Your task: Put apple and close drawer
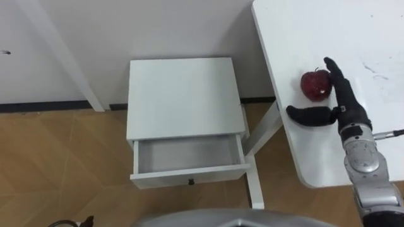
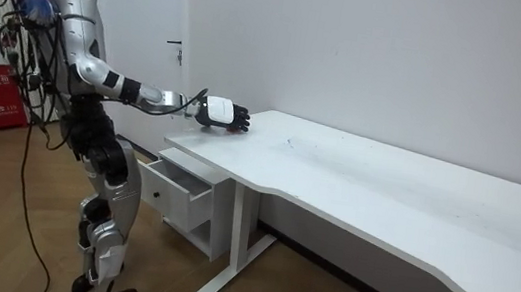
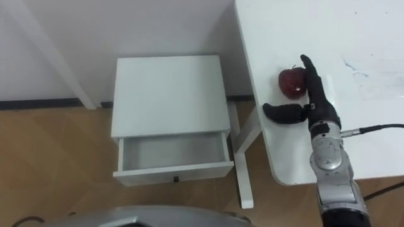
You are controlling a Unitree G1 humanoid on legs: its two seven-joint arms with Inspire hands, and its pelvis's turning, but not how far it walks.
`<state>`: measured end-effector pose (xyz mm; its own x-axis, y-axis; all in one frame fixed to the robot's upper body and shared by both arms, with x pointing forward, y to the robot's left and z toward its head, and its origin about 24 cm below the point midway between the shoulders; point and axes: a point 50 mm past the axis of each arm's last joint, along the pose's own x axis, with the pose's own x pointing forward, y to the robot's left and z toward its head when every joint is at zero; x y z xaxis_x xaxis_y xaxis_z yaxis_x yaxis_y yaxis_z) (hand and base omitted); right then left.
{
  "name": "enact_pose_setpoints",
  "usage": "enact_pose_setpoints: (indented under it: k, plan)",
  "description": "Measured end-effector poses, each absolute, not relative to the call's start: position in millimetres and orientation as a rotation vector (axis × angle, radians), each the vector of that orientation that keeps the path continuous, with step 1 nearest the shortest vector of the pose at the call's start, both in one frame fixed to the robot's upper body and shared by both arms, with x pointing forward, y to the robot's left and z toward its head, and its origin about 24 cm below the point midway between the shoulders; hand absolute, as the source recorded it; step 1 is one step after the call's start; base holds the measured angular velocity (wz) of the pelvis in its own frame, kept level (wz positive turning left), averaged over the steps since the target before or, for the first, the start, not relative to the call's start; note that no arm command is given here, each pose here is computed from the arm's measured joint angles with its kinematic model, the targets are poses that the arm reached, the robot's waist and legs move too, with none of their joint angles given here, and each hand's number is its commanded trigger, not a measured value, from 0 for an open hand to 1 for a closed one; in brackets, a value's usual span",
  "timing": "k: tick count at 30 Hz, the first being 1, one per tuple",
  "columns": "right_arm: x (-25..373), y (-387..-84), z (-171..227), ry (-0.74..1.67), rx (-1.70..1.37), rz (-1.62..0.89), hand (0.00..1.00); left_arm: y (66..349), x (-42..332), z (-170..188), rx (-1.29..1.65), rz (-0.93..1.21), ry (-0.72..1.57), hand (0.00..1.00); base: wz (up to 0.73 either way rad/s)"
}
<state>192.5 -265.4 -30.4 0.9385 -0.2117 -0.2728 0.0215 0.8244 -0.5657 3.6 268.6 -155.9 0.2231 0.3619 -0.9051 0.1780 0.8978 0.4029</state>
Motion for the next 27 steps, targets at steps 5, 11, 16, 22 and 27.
enact_pose_setpoints:
  k: [5,11,16,22,27]
  plan:
    - [191,-267,-34,0.344,-0.591,-0.127,1.00,269,2,-156,0.479,0.131,1.359,0.00,0.03]
    - [194,-277,-29,0.336,-0.651,-0.165,1.00,269,0,-156,0.484,0.127,1.364,0.00,0.02]
    - [194,-278,-28,0.334,-0.665,-0.171,1.00,269,3,-156,0.494,0.120,1.358,0.00,0.01]
    - [194,-277,-31,0.346,-0.665,-0.161,1.00,269,6,-156,0.500,0.120,1.349,0.00,0.03]
    - [198,-270,-28,0.341,-0.692,-0.126,1.00,269,7,-156,0.512,0.110,1.350,0.00,0.00]
